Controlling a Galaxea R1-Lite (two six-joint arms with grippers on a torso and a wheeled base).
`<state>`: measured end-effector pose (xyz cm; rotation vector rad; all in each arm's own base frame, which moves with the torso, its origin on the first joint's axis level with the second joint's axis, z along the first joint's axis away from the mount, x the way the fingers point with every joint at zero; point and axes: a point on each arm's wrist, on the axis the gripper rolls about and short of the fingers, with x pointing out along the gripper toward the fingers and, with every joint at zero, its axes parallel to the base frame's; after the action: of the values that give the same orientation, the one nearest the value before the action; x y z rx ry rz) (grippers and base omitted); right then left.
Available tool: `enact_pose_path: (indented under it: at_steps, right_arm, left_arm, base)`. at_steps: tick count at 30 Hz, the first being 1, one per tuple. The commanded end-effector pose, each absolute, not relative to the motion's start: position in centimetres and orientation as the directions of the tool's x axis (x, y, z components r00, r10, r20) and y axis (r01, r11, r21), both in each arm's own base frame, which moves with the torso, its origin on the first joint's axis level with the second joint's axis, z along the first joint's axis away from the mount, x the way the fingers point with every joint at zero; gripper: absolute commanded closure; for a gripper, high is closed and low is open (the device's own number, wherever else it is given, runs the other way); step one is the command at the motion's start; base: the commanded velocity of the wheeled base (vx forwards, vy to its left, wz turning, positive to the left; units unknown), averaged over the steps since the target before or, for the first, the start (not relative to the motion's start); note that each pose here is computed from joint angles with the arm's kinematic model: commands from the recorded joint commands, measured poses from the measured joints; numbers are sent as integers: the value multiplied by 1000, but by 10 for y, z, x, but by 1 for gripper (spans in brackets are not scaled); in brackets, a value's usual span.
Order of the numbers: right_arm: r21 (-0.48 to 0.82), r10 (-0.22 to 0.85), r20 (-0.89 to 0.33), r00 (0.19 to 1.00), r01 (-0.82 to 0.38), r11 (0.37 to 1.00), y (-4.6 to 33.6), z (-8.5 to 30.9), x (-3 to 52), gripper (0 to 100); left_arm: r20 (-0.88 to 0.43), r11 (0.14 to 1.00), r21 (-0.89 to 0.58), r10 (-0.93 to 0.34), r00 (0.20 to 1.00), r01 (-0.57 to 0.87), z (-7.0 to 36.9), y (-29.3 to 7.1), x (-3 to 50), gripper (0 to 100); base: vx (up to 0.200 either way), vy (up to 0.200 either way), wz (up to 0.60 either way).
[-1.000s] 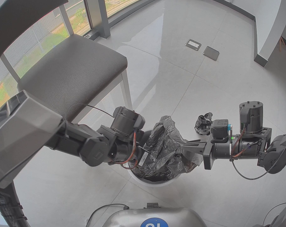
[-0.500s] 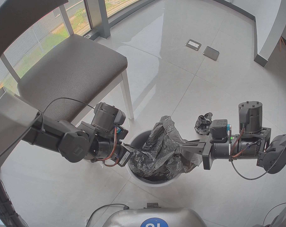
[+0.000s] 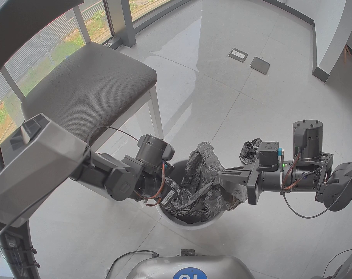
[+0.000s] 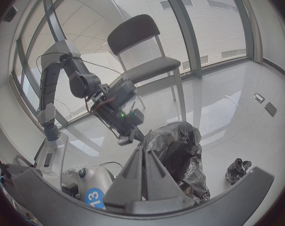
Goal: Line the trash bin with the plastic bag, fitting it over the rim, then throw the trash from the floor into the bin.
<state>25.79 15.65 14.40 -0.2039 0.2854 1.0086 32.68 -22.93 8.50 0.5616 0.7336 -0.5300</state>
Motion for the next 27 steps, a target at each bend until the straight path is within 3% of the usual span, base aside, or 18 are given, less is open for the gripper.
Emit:
enact_pose_path:
  at_steps: [1,15,22,27]
  right_arm:
    - [-49,812,-307,497,-860,508,162,150,259,100]
    - [-59,830,-287,478,-874,482,172,156,258,100]
    - [-58,833,-286,474,-876,479,173,157,257,100]
    - [-60,833,-283,475,-876,479,174,157,258,100]
  left_arm:
    - [-764,707,281,-245,598,649,64,-243,330,100]
    - [-809,687,270,-218,546,675,56,-254,335,100]
    - [-846,690,162,-271,459,705,56,-254,338,100]
    - [-846,693,145,-283,451,707,56,-255,338,100]
  base:
    - [0,0,0]
    - [0,0,0]
    - [0,0,0]
    - [0,0,0]
